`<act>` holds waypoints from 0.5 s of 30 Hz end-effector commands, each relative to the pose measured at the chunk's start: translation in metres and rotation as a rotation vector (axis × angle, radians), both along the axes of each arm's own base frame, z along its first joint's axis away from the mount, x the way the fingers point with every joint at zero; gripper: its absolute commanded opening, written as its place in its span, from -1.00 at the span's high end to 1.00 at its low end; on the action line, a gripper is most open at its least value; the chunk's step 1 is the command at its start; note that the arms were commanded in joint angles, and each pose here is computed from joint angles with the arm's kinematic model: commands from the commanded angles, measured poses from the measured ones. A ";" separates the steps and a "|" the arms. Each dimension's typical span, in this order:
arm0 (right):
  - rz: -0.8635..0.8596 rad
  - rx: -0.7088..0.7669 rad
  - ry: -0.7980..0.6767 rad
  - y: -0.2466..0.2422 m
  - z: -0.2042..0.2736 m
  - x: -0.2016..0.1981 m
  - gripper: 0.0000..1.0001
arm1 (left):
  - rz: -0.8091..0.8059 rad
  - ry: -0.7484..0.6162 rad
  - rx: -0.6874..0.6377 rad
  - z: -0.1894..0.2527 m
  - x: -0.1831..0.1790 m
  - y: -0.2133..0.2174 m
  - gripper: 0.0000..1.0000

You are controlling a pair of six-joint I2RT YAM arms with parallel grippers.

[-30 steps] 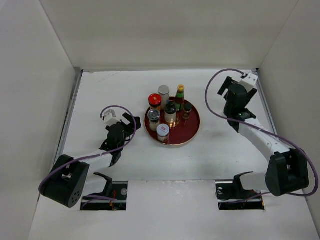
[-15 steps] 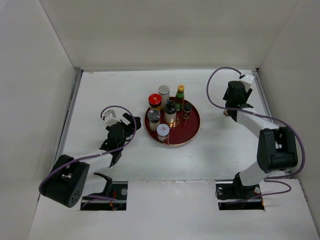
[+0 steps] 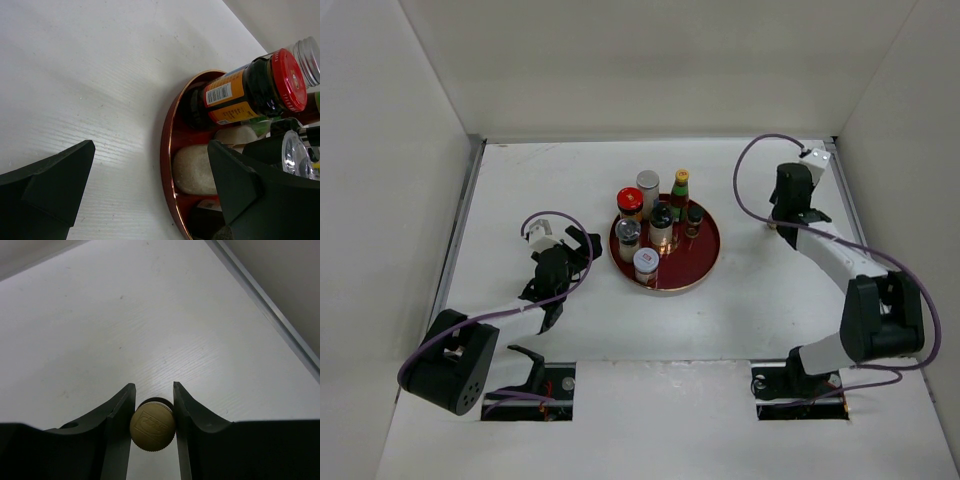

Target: Organize the condiment bottles

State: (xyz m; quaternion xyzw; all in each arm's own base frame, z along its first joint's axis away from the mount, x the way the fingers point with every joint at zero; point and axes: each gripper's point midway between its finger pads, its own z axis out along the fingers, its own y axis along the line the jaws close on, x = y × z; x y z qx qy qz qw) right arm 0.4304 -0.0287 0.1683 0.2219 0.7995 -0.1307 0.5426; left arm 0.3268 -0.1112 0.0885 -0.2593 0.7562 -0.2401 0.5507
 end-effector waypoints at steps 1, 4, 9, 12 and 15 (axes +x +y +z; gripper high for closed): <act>0.063 0.042 -0.187 0.033 0.060 -0.007 0.29 | 0.019 -0.061 -0.029 0.019 0.009 0.001 -1.00; 0.142 0.048 -0.190 0.065 0.059 -0.022 0.28 | 0.018 -0.072 -0.032 0.023 0.008 0.001 -1.00; 0.328 0.083 -0.191 0.131 0.056 -0.051 0.26 | 0.039 -0.073 -0.025 0.022 0.008 0.006 -1.00; 0.446 0.112 -0.207 0.179 0.060 -0.067 0.25 | 0.050 -0.086 -0.026 0.026 0.007 0.009 -1.00; 0.537 0.130 -0.215 0.219 0.066 -0.074 0.25 | 0.062 -0.083 -0.019 0.025 0.007 0.012 -1.00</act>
